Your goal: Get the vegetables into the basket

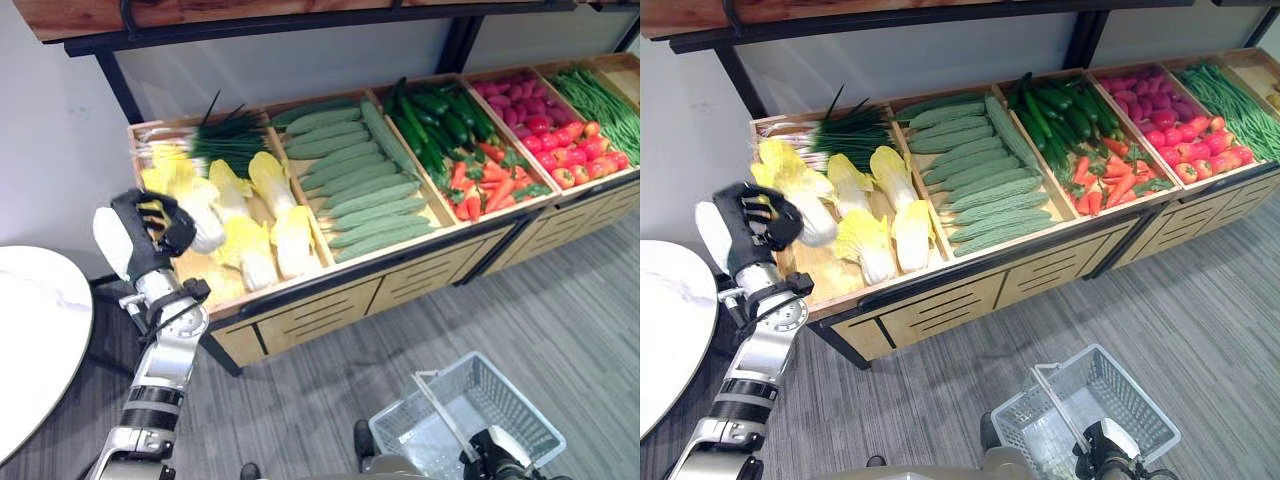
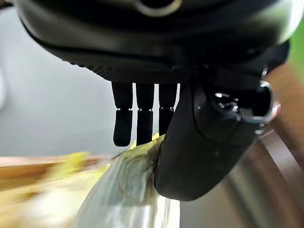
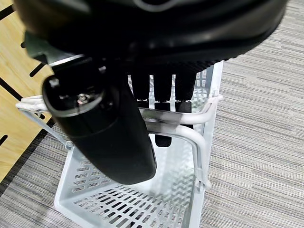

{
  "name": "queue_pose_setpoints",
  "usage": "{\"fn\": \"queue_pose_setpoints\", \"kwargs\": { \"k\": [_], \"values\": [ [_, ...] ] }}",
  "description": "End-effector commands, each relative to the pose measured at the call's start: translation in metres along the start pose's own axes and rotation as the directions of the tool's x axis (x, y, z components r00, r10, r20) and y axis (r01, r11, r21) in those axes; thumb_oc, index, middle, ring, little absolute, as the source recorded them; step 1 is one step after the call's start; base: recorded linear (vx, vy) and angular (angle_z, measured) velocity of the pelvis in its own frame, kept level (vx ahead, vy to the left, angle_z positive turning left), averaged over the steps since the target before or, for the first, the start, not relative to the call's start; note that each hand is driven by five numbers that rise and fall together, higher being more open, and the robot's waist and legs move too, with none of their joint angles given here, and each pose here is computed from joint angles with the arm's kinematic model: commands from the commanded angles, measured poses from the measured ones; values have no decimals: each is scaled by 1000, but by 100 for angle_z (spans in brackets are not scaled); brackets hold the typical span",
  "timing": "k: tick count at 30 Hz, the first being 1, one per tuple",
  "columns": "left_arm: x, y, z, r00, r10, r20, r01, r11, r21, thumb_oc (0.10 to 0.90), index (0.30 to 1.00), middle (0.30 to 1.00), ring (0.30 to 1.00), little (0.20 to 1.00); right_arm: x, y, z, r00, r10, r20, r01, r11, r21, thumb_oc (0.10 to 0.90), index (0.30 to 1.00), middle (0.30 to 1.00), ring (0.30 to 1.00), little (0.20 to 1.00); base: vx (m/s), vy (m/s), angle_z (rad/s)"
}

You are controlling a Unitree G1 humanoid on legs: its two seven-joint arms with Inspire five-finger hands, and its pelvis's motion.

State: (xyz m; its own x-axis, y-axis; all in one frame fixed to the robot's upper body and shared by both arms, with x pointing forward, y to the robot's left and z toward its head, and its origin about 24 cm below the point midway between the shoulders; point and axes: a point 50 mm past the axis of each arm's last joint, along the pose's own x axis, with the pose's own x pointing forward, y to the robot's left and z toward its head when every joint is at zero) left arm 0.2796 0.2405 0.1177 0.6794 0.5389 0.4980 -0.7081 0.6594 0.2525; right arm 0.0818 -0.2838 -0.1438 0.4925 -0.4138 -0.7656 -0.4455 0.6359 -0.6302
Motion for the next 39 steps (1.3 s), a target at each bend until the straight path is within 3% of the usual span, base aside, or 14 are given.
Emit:
{"fn": "queue_pose_setpoints", "kwargs": {
  "k": [1,3,6,7,8,14,39],
  "values": [
    [17,9,42,981,-72,182,136,917,-374,400,300,300,300,300,4,-10,6,999,-36,10,35,999,40,400,300,300,300,300,-27,35,2],
    [14,12,40,979,-115,169,180,876,-447,400,300,300,300,300,4,-11,5,999,-32,8,32,999,43,400,300,300,300,300,0,0,0],
    [0,8,31,958,-262,117,272,700,-660,400,300,300,300,300,5,-12,3,1000,-12,3,12,999,38,400,300,300,300,300,0,5,1],
    [0,8,31,958,-262,117,272,700,-661,400,300,300,300,300,5,-12,3,1000,-12,3,12,999,38,400,300,300,300,300,0,0,0],
    [-14,8,28,919,-369,136,346,591,-729,400,300,300,300,300,4,-12,2,1000,1,7,-1,999,45,400,300,300,300,300,0,0,0],
    [-31,9,26,857,-483,178,421,461,-781,400,300,300,300,300,4,-12,1,1000,19,7,-19,999,48,400,300,300,300,300,4,18,1],
    [-34,-10,49,747,-573,338,568,285,-772,400,300,300,300,300,10,-23,19,999,-27,29,23,991,132,400,300,300,300,300,-72,108,-20]
  ]
}}
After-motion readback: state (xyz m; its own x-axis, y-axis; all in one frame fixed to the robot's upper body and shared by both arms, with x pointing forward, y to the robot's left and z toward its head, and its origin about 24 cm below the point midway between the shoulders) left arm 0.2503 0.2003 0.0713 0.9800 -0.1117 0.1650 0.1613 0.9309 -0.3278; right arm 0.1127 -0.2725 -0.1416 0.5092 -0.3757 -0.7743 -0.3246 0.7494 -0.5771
